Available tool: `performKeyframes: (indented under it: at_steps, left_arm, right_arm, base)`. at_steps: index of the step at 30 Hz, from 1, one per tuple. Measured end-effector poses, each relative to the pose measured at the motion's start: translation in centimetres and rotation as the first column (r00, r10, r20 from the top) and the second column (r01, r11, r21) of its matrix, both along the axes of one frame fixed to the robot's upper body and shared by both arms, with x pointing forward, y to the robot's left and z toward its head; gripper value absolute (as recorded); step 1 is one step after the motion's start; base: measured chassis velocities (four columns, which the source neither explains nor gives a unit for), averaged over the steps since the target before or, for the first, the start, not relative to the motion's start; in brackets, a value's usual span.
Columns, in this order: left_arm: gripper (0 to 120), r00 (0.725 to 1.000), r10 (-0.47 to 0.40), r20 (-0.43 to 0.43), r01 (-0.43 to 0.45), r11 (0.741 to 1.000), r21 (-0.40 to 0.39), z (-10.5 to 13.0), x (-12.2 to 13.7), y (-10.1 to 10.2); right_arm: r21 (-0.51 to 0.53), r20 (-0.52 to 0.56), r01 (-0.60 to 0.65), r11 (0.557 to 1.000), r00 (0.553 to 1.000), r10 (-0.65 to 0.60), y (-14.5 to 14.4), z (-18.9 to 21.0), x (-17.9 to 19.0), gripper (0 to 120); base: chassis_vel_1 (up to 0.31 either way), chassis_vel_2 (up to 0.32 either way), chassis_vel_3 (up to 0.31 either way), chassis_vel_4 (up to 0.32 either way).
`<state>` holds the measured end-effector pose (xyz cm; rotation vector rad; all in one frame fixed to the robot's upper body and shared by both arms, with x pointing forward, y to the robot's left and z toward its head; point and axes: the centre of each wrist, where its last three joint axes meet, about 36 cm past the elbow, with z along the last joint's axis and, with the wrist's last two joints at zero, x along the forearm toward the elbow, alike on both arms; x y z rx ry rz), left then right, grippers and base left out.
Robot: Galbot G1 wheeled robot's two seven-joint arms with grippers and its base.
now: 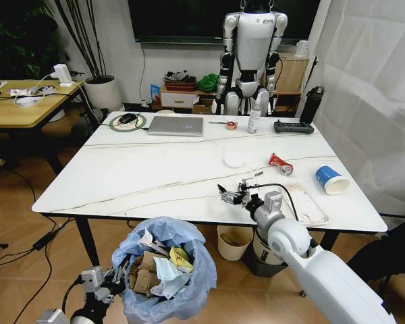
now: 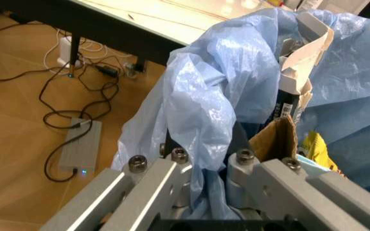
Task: Pick up the trash bin and place the trash from the table into it.
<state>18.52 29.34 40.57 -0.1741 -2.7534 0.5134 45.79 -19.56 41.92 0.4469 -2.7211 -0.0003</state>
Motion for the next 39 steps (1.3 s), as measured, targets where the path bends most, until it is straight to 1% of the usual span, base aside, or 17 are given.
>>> performKeyframes:
  at_steps: [6, 8, 10, 14, 15, 16, 19, 20, 21, 22, 26, 27, 28, 29, 33, 35, 39]
  left_arm:
    - [1, 1.000, 0.000, 0.000, 0.000, 1.000, 0.001, 0.1, 0.0, 0.0]
    - [1, 1.000, 0.000, 0.000, 0.000, 1.000, 0.002, 0.1, 0.0, 0.0]
    - [1, 1.000, 0.000, 0.000, 0.000, 1.000, 0.002, 0.1, -0.1, 0.0]
    - [1, 1.000, -0.001, 0.000, 0.001, 1.000, 0.005, 0.1, -0.1, 0.0]
    - [1, 1.000, -0.001, 0.000, 0.001, 1.000, 0.005, 0.1, -0.1, 0.0]
    - [1, 1.000, -0.002, 0.000, 0.002, 1.000, 0.005, 0.1, -0.1, 0.1]
    - [1, 1.000, -0.003, 0.001, 0.003, 1.000, 0.006, 0.1, 0.0, 0.1]
    - [1, 1.000, -0.003, 0.001, 0.003, 1.000, 0.005, 0.1, 0.0, 0.1]
    - [1, 1.000, -0.003, 0.002, 0.003, 1.000, 0.004, 0.1, 0.0, 0.1]
    - [1, 1.000, -0.003, 0.002, 0.003, 1.000, 0.004, 0.1, 0.0, 0.1]
    - [1, 1.000, -0.004, 0.001, 0.004, 1.000, 0.002, 0.0, 0.1, 0.1]
    - [1, 1.000, -0.004, 0.001, 0.004, 1.000, 0.002, 0.0, 0.1, 0.1]
    - [1, 1.000, -0.004, 0.001, 0.004, 1.000, 0.001, 0.0, 0.1, 0.1]
    - [1, 1.000, -0.004, 0.001, 0.004, 1.000, 0.001, 0.0, 0.1, 0.1]
    - [1, 1.000, -0.005, 0.001, 0.005, 1.000, 0.001, 0.0, 0.1, 0.2]
    - [1, 1.000, -0.005, 0.002, 0.005, 1.000, 0.000, 0.0, 0.2, 0.2]
    - [1, 1.000, -0.006, 0.002, 0.006, 1.000, 0.000, 0.0, 0.2, 0.2]
  right_arm:
    - [-0.004, -0.035, 0.026, 1.000, 0.999, -0.026, 0.5, -1.0, 0.7, 100]
    - [0.001, -0.040, 0.032, 0.999, 0.999, -0.032, 0.9, -1.2, 1.0, 96]
    - [0.002, -0.042, 0.035, 0.999, 0.999, -0.035, 1.0, -1.3, 1.2, 95]
    - [-0.002, -0.048, 0.044, 0.999, 0.998, -0.044, 0.9, -1.7, 1.5, 79]
    - [-0.002, -0.048, 0.044, 0.999, 0.998, -0.044, 0.9, -1.7, 1.5, 79]
    - [-0.003, -0.048, 0.044, 0.999, 0.998, -0.044, 0.9, -1.7, 1.5, 77]
    - [-0.009, -0.048, 0.045, 0.999, 0.998, -0.046, 0.7, -1.8, 1.5, 63]
    - [-0.010, -0.048, 0.046, 0.999, 0.998, -0.046, 0.7, -1.8, 1.5, 61]
    - [-0.010, -0.048, 0.045, 0.999, 0.998, -0.046, 0.6, -1.8, 1.5, 54]
    - [-0.010, -0.048, 0.045, 0.999, 0.998, -0.046, 0.6, -1.8, 1.5, 54]
    - [-0.011, -0.047, 0.045, 0.999, 0.998, -0.045, 0.6, -1.8, 1.4, 40]
    - [-0.014, -0.047, 0.045, 0.999, 0.998, -0.045, 0.4, -1.8, 1.4, 34]
    - [-0.017, -0.046, 0.044, 0.999, 0.998, -0.045, 0.3, -1.8, 1.4, 30]
    - [-0.017, -0.046, 0.044, 0.999, 0.998, -0.045, 0.3, -1.8, 1.4, 30]
    - [-0.030, -0.042, 0.044, 0.999, 0.998, -0.045, 0.1, -1.9, 1.3, 15]
    - [-0.041, -0.039, 0.041, 0.998, 0.998, -0.042, 0.0, -2.0, 1.1, 3]
    - [-0.046, -0.037, 0.038, 0.998, 0.999, -0.040, -0.1, -2.1, 0.9, 0]
  base:
    - [0.000, 0.000, 0.000, 0.000]
    - [0.000, 0.000, 0.000, 0.000]
    - [0.000, 0.000, 0.000, 0.000]
    - [0.000, 0.000, 0.000, 0.000]
    - [0.000, 0.000, 0.000, 0.000]
    - [0.000, 0.000, 0.000, 0.000]
    - [0.000, 0.000, 0.000, 0.000]
    - [0.000, 0.000, 0.000, 0.000]
    - [0.000, 0.000, 0.000, 0.000]
    - [0.000, 0.000, 0.000, 0.000]
    - [0.000, 0.000, 0.000, 0.000]
    - [0.000, 0.000, 0.000, 0.000]
    - [0.000, 0.000, 0.000, 0.000]
    - [0.000, 0.000, 0.000, 0.000]
    - [0.000, 0.000, 0.000, 0.000]
    - [0.000, 0.000, 0.000, 0.000]
    - [0.000, 0.000, 0.000, 0.000]
